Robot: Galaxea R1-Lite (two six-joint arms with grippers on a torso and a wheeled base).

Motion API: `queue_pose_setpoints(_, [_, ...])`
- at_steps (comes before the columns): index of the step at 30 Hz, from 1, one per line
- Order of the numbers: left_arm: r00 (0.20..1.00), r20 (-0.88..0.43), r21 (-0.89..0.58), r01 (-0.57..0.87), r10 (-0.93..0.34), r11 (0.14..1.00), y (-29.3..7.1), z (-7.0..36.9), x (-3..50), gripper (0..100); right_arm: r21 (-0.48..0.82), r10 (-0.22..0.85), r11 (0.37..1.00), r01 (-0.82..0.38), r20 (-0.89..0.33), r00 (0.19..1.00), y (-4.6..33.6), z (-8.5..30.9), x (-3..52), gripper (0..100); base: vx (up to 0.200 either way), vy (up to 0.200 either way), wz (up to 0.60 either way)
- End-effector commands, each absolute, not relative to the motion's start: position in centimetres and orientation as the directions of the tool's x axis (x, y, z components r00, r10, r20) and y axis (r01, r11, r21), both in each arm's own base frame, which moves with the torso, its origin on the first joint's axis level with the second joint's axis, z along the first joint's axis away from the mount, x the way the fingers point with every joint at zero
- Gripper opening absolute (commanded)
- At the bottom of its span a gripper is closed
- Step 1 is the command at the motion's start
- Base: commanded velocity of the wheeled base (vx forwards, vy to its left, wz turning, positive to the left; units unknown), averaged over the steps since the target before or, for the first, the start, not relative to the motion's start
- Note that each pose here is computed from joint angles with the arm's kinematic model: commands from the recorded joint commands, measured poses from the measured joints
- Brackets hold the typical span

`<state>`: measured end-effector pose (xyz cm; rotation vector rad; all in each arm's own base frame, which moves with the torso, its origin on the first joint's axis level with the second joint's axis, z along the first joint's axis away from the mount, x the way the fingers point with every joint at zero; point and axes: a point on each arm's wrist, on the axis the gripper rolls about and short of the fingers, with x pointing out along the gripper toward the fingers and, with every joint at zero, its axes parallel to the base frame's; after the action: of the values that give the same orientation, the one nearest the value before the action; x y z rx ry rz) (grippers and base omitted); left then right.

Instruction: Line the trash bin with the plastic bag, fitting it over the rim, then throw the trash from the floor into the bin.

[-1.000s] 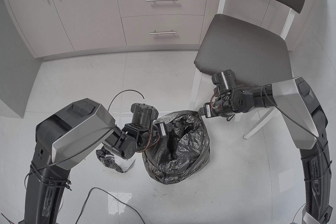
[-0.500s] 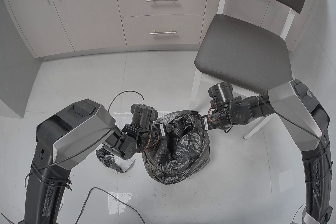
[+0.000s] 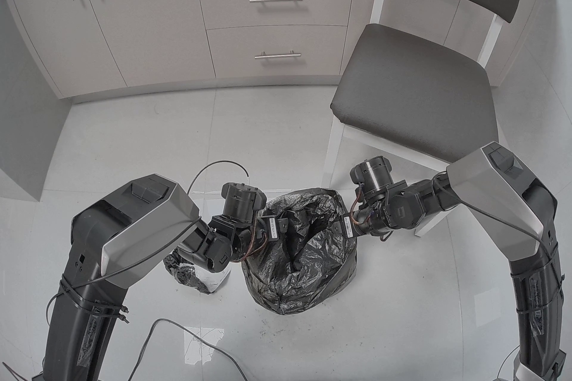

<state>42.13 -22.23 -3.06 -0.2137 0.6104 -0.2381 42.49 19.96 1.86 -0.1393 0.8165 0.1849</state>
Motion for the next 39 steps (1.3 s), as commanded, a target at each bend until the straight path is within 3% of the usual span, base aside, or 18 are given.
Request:
queue_pose_setpoints(1, [0.795, -0.552, -0.216, 0.155, -0.252, 0.964, -21.8, -4.2, 42.5, 100, -0.065, 0.086, 0.977, -0.201, -0.744, 0.662, 19.4, 1.2, 42.3, 100, 0.0, 0.0, 0.0])
queue_pose_setpoints(7, [0.824, -0.545, -0.09, 0.128, -0.157, 0.988, -21.1, -5.0, 43.4, 100, -0.094, 0.044, 0.981, -0.169, -0.745, 0.666, 18.9, 0.9, 42.3, 100, 0.0, 0.0, 0.0])
queue_pose_setpoints(19, [0.856, -0.507, -0.056, 0.083, -0.1, 0.995, -21.1, -4.4, 44.0, 100, -0.145, -0.03, 0.984, -0.105, -0.712, 0.702, 18.6, 0.8, 42.9, 100, 0.0, 0.0, 0.0])
queue_pose_setpoints(39, [0.909, -0.41, -0.075, 0.055, -0.081, 0.996, -22.6, -1.7, 43.9, 100, -0.109, -0.019, 0.992, -0.065, -0.633, 0.774, 17.9, 2.1, 44.3, 100, 0.0, 0.0, 0.0])
